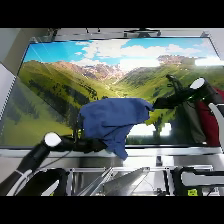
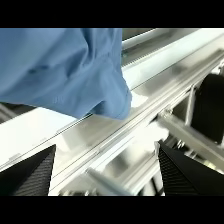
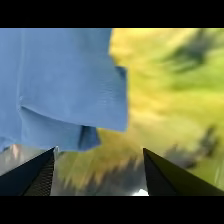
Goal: Fold the shirts.
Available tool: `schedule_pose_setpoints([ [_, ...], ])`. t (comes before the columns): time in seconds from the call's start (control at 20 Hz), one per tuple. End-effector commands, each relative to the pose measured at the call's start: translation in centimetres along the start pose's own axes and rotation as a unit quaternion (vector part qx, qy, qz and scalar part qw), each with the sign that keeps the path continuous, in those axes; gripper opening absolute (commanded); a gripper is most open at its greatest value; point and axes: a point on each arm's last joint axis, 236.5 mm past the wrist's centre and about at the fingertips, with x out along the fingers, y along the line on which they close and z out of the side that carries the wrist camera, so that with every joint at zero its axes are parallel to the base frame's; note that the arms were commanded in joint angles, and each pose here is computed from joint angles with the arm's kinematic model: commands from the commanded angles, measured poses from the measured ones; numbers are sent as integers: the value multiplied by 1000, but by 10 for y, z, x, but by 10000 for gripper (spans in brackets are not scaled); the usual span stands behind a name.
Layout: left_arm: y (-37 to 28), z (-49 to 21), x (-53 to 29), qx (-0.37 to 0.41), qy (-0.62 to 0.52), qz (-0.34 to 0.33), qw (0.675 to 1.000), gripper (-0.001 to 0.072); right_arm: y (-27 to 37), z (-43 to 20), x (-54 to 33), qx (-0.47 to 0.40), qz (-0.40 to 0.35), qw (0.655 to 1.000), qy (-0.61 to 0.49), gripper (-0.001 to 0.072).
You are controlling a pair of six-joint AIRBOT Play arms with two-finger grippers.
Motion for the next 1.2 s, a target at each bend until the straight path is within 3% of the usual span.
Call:
schedule_pose_setpoints([
  [0.0,15,-1,21,-48,-70,-1,996,699,11,-7,29,-29,19,999,33,616],
  [0.35,32,13,64,-57,-36,64,996,678,37,-13,61,-51,36,996,61,605],
  [0.4,31,17,69,-50,-27,68,996,476,41,-12,62,-48,44,996,58,570],
  [0.45,29,20,75,-39,-17,70,997,212,45,-11,61,-46,52,996,56,377],
  [0.5,25,22,79,-31,-6,67,997,61,48,-10,61,-44,59,996,54,195],
  [0.55,18,23,82,-21,6,61,998,5,51,-8,61,-41,65,996,50,102],
  [0.6,9,24,83,-11,14,53,998,3,54,-6,60,-38,71,996,46,16],
  [0.9,-78,63,10,103,-31,-20,994,2,70,-1,11,-45,95,994,31,14],
  [1.05,-138,92,-97,158,-132,-77,976,3,104,29,-74,-58,134,987,-74,15],
  [1.15,-174,99,-173,208,-221,-88,949,5,154,52,-159,-91,183,958,-201,15],
])
